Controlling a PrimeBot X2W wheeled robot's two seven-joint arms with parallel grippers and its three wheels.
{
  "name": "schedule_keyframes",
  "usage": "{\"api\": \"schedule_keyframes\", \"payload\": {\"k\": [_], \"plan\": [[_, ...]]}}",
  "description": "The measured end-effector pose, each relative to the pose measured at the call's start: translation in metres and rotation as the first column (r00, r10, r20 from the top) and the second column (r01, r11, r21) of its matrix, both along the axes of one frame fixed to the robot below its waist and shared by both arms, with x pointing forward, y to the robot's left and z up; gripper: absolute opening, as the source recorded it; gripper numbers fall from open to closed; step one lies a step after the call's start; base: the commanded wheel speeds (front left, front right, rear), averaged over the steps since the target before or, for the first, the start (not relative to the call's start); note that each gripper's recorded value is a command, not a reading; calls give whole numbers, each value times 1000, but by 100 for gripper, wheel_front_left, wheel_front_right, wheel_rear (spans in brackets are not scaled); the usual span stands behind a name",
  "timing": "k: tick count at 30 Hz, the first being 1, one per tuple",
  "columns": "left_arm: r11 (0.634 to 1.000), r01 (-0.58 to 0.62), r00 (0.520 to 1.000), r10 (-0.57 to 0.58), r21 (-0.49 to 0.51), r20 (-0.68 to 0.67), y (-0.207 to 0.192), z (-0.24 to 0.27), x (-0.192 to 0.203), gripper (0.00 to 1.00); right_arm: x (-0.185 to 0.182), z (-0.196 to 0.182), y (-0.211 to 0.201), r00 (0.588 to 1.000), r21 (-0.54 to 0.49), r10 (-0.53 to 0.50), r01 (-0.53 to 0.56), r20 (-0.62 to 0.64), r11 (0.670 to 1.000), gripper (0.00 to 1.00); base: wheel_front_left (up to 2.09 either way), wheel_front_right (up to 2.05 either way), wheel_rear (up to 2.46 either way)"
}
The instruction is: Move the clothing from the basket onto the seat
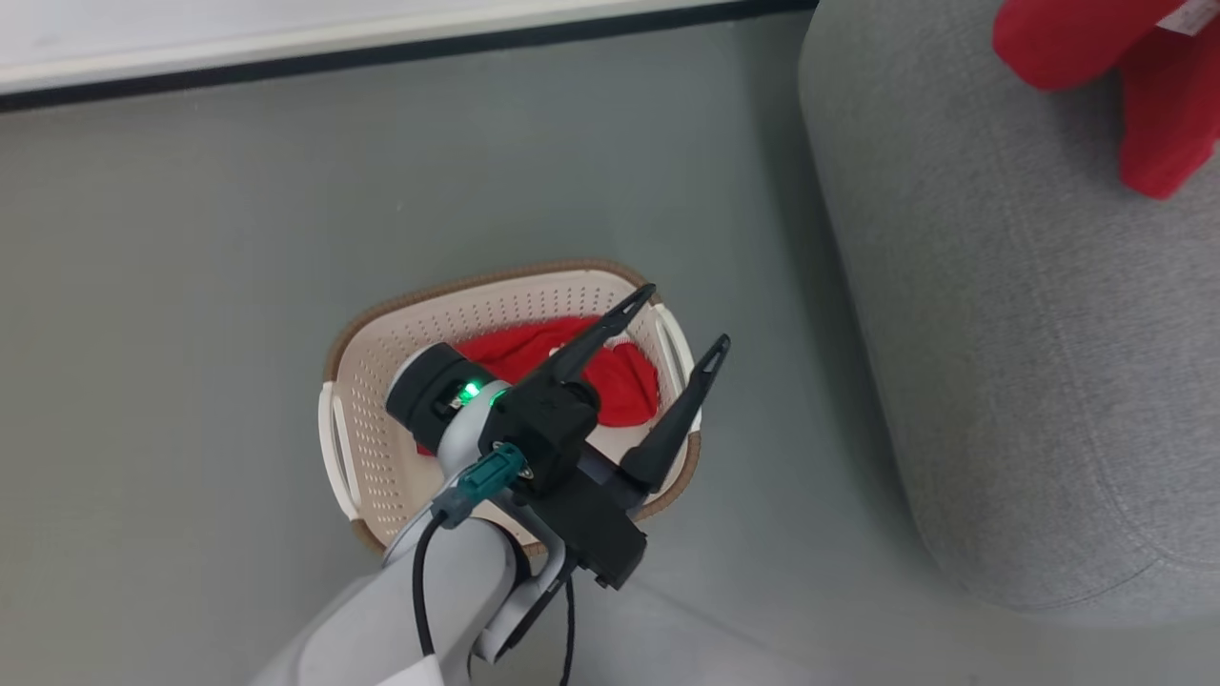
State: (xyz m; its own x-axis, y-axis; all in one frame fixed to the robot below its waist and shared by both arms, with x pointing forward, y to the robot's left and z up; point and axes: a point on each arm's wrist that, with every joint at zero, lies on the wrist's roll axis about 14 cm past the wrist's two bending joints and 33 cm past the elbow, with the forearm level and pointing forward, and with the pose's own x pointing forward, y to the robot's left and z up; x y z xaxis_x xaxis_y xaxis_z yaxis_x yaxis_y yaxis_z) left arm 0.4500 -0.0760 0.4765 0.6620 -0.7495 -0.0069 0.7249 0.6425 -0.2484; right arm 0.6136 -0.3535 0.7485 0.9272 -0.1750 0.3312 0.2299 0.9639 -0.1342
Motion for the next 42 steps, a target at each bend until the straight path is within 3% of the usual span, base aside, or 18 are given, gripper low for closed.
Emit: {"api": "schedule_keyframes", "payload": {"k": [11,22,29,35,36,37,38,39,42], "plan": [[998,-13,997,17,66,-71,15,-46,12,100,23,-129,-33,965,68,-84,104,-250,992,0,0,0,0],[996,9,995,0,88,-103,12,-67,19,100,-15,-250,-71,844,84,-204,280,-496,956,0,0,0,0],[995,27,994,-17,94,-105,8,-68,15,100,-36,-295,-70,778,71,-204,303,-594,950,0,0,0,0],[995,28,994,-18,95,-108,8,-69,15,100,-41,-310,-65,760,74,-189,297,-622,952,2,0,0,0],[995,28,994,-18,94,-108,8,-69,15,100,-42,-311,-65,760,73,-190,297,-622,952,29,0,0,0],[995,28,994,-18,94,-108,8,-69,15,100,-43,-314,-64,758,75,-188,297,-625,952,41,0,0,0],[995,28,994,-17,95,-108,8,-69,15,100,-44,-317,-61,756,80,-181,294,-629,952,65,0,0,0],[995,28,994,-18,95,-107,8,-68,15,100,-45,-320,-58,755,87,-170,288,-633,954,100,0,0,0],[995,29,995,-19,94,-102,6,-66,15,100,-50,-327,-49,760,116,-140,273,-635,955,100,0,0,0]]}}
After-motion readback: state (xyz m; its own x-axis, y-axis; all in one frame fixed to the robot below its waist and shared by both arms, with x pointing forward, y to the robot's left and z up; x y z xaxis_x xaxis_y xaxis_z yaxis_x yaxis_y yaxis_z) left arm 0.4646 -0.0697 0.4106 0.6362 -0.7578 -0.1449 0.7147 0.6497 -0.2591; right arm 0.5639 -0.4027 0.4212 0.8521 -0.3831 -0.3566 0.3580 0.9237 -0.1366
